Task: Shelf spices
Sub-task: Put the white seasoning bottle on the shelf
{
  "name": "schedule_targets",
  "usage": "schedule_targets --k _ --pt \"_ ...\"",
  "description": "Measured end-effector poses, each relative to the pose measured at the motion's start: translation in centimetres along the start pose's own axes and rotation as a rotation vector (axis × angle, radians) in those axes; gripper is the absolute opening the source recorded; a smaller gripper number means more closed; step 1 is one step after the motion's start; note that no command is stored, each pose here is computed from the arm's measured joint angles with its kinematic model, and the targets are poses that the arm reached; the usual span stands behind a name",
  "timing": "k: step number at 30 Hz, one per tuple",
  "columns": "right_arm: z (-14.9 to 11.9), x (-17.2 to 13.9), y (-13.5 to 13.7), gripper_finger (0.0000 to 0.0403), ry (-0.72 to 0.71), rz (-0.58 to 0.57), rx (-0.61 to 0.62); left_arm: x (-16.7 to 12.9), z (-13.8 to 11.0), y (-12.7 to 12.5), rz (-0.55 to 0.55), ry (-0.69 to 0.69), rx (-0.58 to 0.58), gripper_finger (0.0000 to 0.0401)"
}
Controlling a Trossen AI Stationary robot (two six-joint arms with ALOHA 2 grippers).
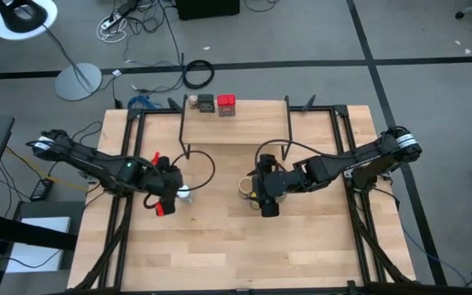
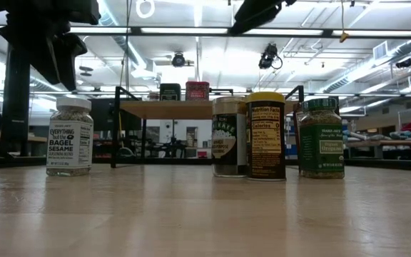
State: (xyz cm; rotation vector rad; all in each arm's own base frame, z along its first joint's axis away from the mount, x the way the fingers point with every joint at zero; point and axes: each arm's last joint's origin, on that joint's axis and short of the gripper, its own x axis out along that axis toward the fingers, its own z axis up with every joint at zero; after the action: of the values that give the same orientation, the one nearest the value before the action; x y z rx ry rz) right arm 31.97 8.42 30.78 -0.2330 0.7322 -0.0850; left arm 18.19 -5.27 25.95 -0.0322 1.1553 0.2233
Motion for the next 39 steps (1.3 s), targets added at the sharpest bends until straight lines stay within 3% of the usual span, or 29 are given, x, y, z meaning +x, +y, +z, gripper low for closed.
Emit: schedule_targets --k 7,21,39 --pt "0.0 0.1 -0.2 0.0365 0.003 -0.020 0.009 0.6 0.1 -0.2 0.015 0.032 0.015 0.0299" --pt "0.1 -0.5 -0.5 0.0329 -0.013 -0.041 -0.012 1.1 0.2 -0.4 0.010 -0.001 0.033 0.0307" --pt "0.1 -0.6 -0.5 0.0318 -0.016 -0.042 -0.012 1.5 0.7 -0.8 -0.031 -0.025 0.006 0.0307"
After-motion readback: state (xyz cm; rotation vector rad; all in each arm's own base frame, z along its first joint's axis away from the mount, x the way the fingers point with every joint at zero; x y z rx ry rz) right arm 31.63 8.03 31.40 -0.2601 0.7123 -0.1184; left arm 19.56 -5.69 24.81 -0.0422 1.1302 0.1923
